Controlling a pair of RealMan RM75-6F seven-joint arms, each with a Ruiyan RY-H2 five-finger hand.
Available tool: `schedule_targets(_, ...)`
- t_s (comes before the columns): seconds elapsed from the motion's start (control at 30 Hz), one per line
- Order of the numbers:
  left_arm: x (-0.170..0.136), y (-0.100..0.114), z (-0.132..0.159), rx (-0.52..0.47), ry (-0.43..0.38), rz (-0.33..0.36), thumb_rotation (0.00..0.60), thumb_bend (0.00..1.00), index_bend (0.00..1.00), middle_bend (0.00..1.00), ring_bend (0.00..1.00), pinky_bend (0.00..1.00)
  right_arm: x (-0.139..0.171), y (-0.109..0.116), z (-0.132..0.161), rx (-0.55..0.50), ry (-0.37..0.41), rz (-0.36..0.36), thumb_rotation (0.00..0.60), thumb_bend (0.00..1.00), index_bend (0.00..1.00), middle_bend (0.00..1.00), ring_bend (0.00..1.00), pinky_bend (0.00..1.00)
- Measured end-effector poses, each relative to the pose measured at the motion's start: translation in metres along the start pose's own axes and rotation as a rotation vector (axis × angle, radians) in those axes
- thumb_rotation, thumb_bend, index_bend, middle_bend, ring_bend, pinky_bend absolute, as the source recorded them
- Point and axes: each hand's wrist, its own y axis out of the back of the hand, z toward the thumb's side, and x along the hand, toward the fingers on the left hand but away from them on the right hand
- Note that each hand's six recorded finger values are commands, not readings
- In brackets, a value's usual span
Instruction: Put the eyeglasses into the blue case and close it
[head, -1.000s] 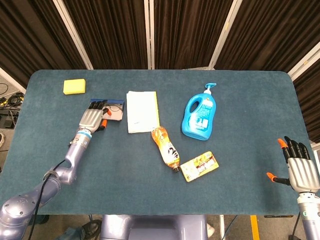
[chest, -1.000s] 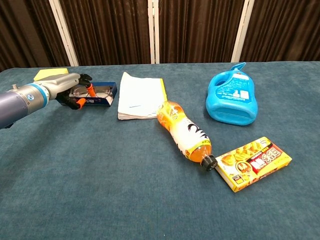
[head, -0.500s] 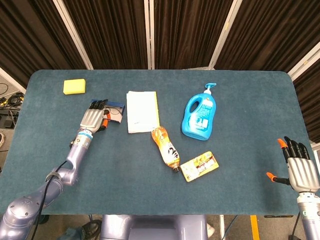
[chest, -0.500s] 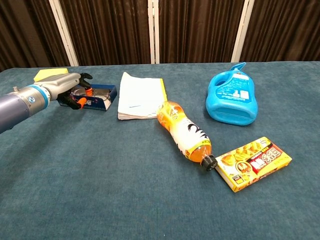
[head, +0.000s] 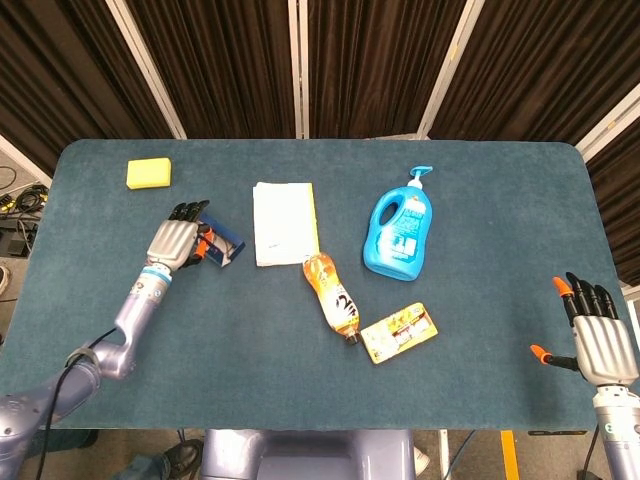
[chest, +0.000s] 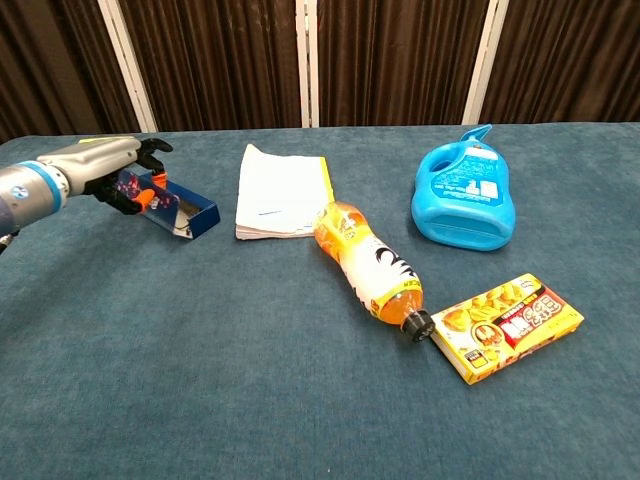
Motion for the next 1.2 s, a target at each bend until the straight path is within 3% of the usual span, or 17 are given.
schedule_targets(0.57, -0.053, 0.025, -0.019, 0.098, 0.006, -0.111, 0.6, 0.64, 0.71, 0.0, 0.0, 0.0, 0.002, 0.002, 0.004, -0.007, 0.015, -0.004, 0.6, 0.0, 0.0, 0.0, 0.0, 0.0)
schedule_targets(1.2, -0.017, -0.01, 0.012, 0.087, 0.027, -0.177, 0.6, 0.64, 0.67, 0.0, 0.0, 0.0, 0.001, 0.001, -0.002, -0.002, -0.004, 0.0, 0.6, 0.0, 0.0, 0.0, 0.0, 0.0)
